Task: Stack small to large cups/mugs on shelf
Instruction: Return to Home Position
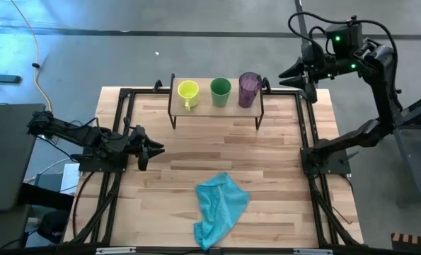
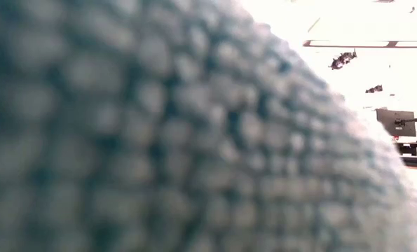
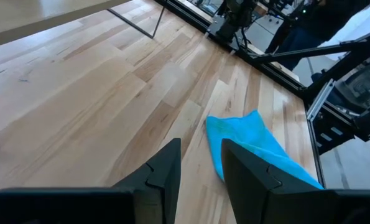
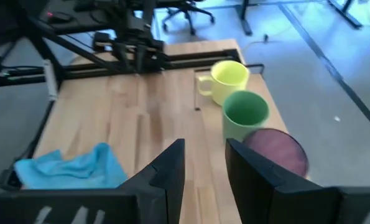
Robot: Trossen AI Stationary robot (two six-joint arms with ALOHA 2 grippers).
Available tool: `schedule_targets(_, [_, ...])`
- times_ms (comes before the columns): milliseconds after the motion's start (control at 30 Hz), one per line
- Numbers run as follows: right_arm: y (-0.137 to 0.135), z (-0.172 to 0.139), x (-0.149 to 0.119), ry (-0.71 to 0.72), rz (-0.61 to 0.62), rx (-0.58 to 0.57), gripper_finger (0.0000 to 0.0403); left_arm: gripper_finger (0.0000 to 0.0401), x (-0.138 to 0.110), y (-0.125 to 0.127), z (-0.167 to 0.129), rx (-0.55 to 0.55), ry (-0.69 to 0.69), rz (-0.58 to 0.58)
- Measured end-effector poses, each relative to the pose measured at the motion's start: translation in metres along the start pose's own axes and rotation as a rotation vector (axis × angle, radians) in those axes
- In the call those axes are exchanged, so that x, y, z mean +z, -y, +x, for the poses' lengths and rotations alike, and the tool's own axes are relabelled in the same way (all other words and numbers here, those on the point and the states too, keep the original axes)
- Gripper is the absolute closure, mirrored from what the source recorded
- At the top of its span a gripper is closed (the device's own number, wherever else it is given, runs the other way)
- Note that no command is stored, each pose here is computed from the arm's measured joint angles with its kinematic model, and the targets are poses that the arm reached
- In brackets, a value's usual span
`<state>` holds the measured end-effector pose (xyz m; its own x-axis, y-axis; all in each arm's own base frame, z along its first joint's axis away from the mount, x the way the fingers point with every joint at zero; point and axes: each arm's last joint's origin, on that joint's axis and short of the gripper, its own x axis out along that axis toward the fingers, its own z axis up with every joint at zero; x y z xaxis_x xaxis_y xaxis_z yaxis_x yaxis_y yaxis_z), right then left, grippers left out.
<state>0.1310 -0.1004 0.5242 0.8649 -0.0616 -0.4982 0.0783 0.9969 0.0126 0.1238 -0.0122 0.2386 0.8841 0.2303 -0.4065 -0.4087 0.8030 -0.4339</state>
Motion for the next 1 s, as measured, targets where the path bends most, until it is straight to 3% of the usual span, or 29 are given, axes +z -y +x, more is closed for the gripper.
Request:
schedule_targets(433, [-0.011,-0.006,-0.008,0.042,-0.013,0.118,0.0295,0.0297,0.003,0.002,0.0,-0.025,0.024,-0.019])
schedule_targets(1000, [-0.036,-0.004,-0.08,0.293,-0.01,-0.004,0.0295,0.0297,0.003,0.002,0.0,-0.012,0.038,-0.022])
